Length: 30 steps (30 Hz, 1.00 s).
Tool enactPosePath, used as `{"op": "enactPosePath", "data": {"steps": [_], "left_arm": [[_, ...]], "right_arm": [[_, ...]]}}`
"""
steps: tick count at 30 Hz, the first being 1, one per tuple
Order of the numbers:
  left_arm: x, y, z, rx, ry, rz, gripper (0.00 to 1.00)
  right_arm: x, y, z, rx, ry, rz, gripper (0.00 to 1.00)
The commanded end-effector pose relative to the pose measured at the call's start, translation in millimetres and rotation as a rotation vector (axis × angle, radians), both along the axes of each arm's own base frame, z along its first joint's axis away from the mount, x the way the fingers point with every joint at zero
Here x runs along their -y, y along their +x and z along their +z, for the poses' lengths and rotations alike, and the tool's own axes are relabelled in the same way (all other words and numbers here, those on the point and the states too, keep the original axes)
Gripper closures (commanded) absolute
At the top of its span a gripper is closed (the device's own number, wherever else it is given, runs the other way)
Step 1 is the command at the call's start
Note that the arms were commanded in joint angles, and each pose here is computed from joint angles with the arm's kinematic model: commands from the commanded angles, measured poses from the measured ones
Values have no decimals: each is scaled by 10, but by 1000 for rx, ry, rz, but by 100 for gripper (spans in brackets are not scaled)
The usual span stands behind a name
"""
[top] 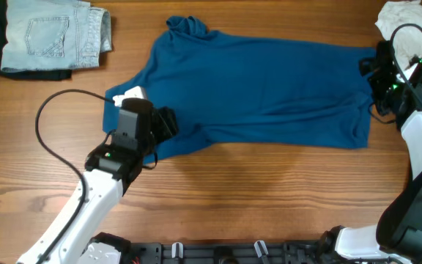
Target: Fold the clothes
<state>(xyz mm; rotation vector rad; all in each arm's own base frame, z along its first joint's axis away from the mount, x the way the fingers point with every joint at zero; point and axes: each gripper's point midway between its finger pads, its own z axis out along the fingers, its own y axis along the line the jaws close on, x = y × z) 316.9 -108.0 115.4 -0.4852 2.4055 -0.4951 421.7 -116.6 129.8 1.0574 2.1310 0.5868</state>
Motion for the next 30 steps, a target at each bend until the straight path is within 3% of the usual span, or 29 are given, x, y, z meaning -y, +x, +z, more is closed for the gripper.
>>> {"op": "enactPosePath", "data": {"steps": [1, 9, 23, 25, 30], "left_arm": [[166, -202, -207, -177, -143, 22, 34], [201, -210, -703, -327, -131, 44, 37], [165, 78, -909, -263, -89, 79, 42], [157, 95, -904, -255, -85, 83, 47], [208, 193, -831, -203, -97, 53, 79]], "right_arm": [[-234, 17, 86, 26, 48, 105, 1], [-328, 20, 59, 11, 44, 121, 1], [-330, 15, 54, 9, 41, 125, 1], [-330, 15, 54, 12, 29, 136, 1], [-333, 7, 44, 7, 29, 138, 0]]}}
